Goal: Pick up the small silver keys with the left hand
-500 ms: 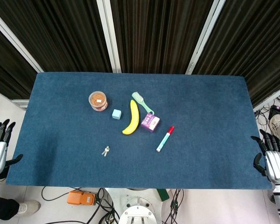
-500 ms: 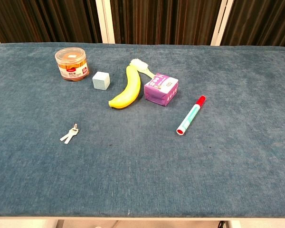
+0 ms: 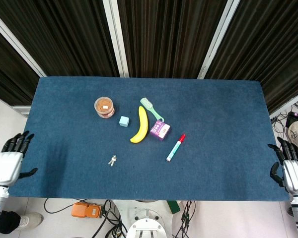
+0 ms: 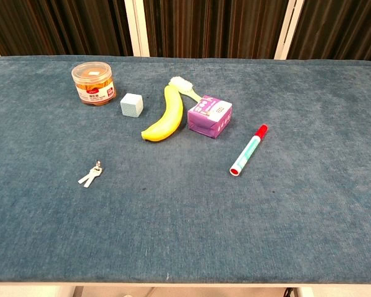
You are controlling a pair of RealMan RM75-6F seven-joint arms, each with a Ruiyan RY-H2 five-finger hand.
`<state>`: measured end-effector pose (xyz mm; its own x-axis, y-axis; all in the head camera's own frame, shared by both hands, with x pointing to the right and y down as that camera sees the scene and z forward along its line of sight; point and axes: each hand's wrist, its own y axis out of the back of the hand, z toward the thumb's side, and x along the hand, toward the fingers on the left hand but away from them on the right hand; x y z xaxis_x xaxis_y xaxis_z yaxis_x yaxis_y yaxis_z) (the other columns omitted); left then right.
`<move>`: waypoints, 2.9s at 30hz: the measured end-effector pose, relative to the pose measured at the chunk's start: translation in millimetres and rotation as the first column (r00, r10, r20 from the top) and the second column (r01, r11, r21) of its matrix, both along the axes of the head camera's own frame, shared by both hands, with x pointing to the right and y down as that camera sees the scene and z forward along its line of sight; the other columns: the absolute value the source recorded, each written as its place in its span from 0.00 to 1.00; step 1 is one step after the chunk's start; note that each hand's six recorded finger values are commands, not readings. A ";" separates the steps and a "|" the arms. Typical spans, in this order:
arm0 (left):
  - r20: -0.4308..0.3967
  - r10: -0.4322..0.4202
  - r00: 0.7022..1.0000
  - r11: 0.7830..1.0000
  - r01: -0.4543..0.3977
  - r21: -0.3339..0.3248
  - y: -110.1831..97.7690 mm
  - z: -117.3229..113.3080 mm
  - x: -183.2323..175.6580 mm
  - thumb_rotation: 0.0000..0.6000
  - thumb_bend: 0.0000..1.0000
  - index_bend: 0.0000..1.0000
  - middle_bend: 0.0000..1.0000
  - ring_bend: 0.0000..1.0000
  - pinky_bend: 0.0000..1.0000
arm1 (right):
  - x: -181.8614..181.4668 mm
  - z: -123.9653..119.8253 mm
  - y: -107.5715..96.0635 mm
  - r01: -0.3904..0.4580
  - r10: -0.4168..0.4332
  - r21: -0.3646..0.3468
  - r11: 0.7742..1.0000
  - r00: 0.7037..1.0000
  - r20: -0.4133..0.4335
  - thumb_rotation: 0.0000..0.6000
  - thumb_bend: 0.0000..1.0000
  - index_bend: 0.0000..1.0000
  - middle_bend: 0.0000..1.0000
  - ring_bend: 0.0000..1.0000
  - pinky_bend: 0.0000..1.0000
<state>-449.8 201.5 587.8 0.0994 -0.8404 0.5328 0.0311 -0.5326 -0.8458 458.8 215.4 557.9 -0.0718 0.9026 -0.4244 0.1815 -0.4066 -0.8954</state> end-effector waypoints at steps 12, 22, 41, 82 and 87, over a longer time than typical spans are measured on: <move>-0.081 0.305 0.949 0.942 -0.313 -0.120 -29.0 33.0 112.4 1.00 0.07 0.25 0.06 0.00 0.12 | -1.8 1.8 1.1 0.009 -0.009 -0.013 1.000 1.000 0.007 1.00 1.00 0.25 0.08 0.05 0.00; -0.082 0.425 0.902 0.883 -0.433 -0.182 -45.8 59.4 179.2 1.00 0.10 0.36 0.06 0.00 0.12 | -3.3 3.4 1.1 0.015 -0.015 -0.021 1.000 1.000 0.012 1.00 1.00 0.25 0.08 0.05 0.00; -0.106 0.455 0.884 0.849 -0.467 -0.247 -50.4 95.0 241.5 1.00 0.14 0.43 0.07 0.00 0.12 | -4.4 5.7 0.3 0.014 -0.013 -0.029 0.999 1.000 0.018 1.00 1.00 0.25 0.08 0.05 0.00; -0.111 0.430 0.896 0.848 -0.444 -0.291 -44.1 122.1 240.2 1.00 0.27 0.51 0.10 0.00 0.12 | -4.4 6.9 -0.2 0.014 -0.013 -0.033 0.999 1.000 0.019 1.00 1.00 0.25 0.08 0.05 0.00; -0.116 0.428 0.896 0.848 -0.442 -0.291 -43.5 123.3 240.4 1.00 0.27 0.51 0.10 0.00 0.12 | -4.7 7.2 -0.1 0.014 -0.013 -0.035 0.999 1.000 0.018 1.00 1.00 0.25 0.08 0.05 0.00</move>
